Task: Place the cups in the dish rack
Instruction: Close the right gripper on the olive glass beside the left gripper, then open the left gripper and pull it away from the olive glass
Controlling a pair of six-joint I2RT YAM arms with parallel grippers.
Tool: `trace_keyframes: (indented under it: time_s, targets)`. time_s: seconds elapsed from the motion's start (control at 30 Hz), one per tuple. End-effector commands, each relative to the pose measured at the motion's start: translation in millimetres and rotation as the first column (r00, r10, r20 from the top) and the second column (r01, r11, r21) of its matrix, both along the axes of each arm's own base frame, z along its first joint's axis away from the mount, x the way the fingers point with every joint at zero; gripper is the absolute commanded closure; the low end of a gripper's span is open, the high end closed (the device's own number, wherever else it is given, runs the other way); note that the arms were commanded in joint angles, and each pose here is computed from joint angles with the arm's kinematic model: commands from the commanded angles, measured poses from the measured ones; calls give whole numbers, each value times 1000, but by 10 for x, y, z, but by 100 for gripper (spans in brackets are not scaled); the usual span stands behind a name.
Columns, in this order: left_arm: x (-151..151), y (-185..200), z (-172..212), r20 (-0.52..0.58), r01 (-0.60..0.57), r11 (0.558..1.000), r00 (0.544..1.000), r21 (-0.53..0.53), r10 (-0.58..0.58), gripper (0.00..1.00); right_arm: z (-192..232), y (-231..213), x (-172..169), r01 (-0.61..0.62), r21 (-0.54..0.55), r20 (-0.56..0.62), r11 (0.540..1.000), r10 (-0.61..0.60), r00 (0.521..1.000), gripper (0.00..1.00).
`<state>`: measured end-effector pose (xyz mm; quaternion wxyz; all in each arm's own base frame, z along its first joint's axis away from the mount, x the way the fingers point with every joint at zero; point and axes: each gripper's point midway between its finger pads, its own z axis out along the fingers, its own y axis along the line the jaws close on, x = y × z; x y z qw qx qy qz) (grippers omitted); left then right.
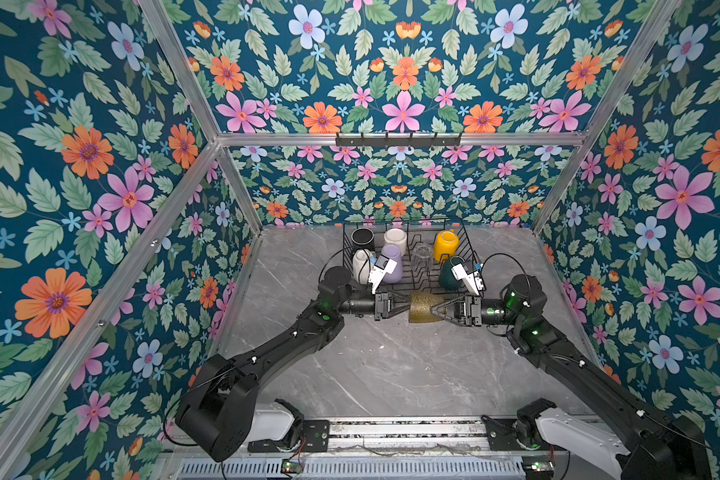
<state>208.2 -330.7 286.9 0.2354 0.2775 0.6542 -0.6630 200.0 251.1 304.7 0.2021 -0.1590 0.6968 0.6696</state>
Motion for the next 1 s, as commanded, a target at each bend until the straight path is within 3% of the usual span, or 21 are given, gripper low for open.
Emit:
trace_keyframes:
  time_s: [0.0, 0.1, 0.27, 0.4, 0.6, 0.7, 0.83, 0.9, 0.97]
  targets:
    - [-107, -4, 128, 46, 59, 998, 997, -36, -57, 92, -59, -12, 123, 75, -30, -7, 997, -75, 997, 100]
    - [-104, 5, 112, 53, 50, 998, 997, -29, -48, 79, -19, -13, 121, 76, -29, 1, 997, -76, 997, 100]
    - [-61, 20, 79, 74, 14, 1000, 997, -5, -14, 44, 60, -27, 119, 80, -28, 19, 996, -80, 997, 100]
    - [-15, 45, 48, 87, -19, 1000, 996, 13, 18, 25, 93, -70, 124, 94, -31, 19, 995, -93, 995, 100]
    - [185, 176, -21, 117, -149, 987, 983, 64, 141, 11, 150, -175, 94, 128, -45, 35, 991, -127, 991, 100]
    - [369, 302, -50, 143, -264, 959, 958, 100, 249, 6, 166, -223, 77, 149, -60, 41, 987, -147, 988, 100]
    - [704, 652, -13, 240, -535, 830, 836, 156, 494, 1, 179, -282, 72, 191, -102, 52, 976, -186, 981, 100]
    - [836, 869, 39, 302, -659, 732, 743, 174, 597, 0, 122, -340, 89, 231, -165, 48, 959, -226, 973, 100]
    - [967, 1155, 54, 379, -778, 590, 624, 216, 683, 0, 116, -392, 100, 267, -206, 71, 942, -257, 964, 100]
